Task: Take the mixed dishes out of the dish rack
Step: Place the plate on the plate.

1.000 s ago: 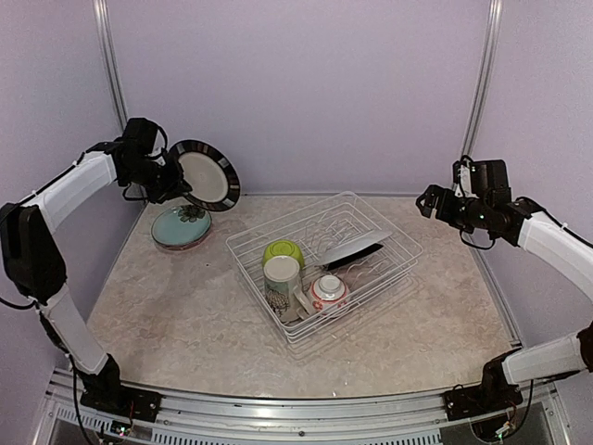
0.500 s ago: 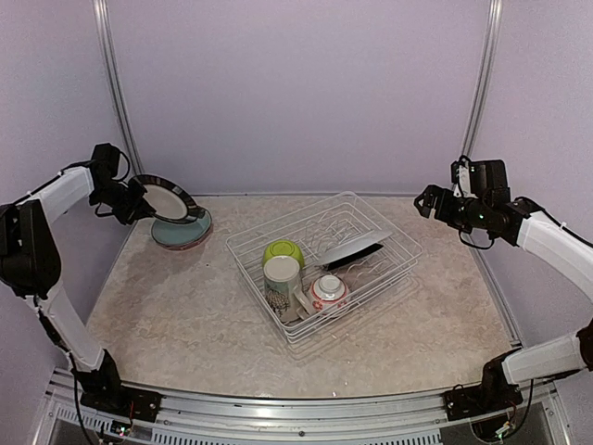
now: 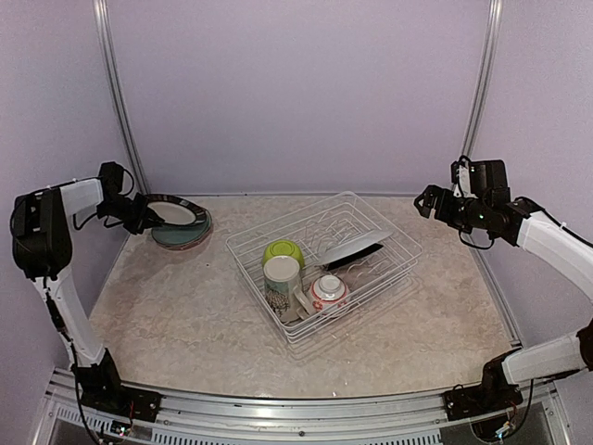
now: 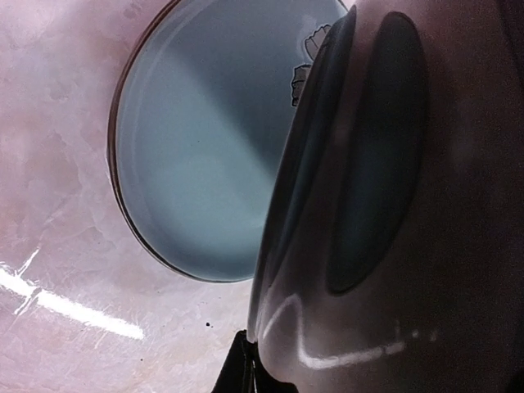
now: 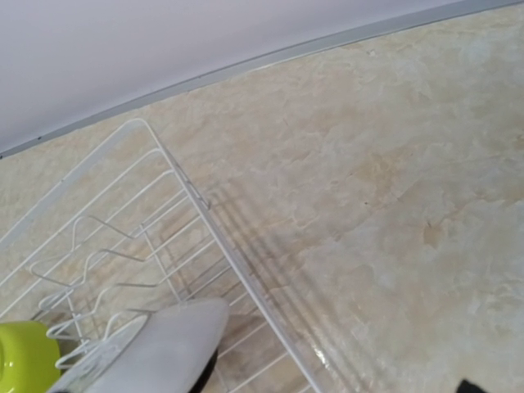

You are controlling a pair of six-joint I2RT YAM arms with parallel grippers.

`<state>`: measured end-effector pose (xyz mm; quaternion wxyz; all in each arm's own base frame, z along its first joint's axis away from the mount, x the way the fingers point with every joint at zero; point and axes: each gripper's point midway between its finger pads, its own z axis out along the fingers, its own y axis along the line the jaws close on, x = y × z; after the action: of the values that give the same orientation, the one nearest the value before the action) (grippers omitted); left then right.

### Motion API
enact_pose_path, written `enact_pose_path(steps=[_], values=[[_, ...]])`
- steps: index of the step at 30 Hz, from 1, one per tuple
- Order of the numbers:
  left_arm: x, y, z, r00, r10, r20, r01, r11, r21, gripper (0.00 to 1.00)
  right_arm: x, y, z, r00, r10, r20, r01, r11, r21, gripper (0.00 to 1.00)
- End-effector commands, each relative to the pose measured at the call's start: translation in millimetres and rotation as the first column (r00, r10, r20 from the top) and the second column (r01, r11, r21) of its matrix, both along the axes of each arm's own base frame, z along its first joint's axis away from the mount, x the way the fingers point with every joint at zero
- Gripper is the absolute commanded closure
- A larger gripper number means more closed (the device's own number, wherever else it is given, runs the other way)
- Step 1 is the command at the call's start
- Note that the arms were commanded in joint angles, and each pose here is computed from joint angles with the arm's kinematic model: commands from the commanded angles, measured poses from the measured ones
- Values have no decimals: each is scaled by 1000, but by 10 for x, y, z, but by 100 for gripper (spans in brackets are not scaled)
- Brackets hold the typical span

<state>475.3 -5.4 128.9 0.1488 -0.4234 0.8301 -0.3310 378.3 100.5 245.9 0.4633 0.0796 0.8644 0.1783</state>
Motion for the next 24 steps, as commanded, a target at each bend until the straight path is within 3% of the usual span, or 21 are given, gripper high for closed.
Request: enact_pose_path(steps=[1, 5, 15, 24], values=[[300, -60, 341, 984, -32, 173, 41, 998, -47, 100, -37, -33, -49, 1000, -14, -16, 14, 1000, -2, 0], [328, -56, 237, 985, -28, 168, 37, 998, -52, 100, -44, -34, -34, 1000, -15, -12, 15, 1000, 0, 0], [363, -57, -85, 992, -29, 125, 36, 997, -61, 87, -57, -35, -40, 1000, -15, -14, 15, 1000, 5, 0], [275, -50, -149, 992, -41, 116, 44, 999, -17, 63, -49, -19, -78, 1000, -9, -20, 9, 1000, 7, 0]])
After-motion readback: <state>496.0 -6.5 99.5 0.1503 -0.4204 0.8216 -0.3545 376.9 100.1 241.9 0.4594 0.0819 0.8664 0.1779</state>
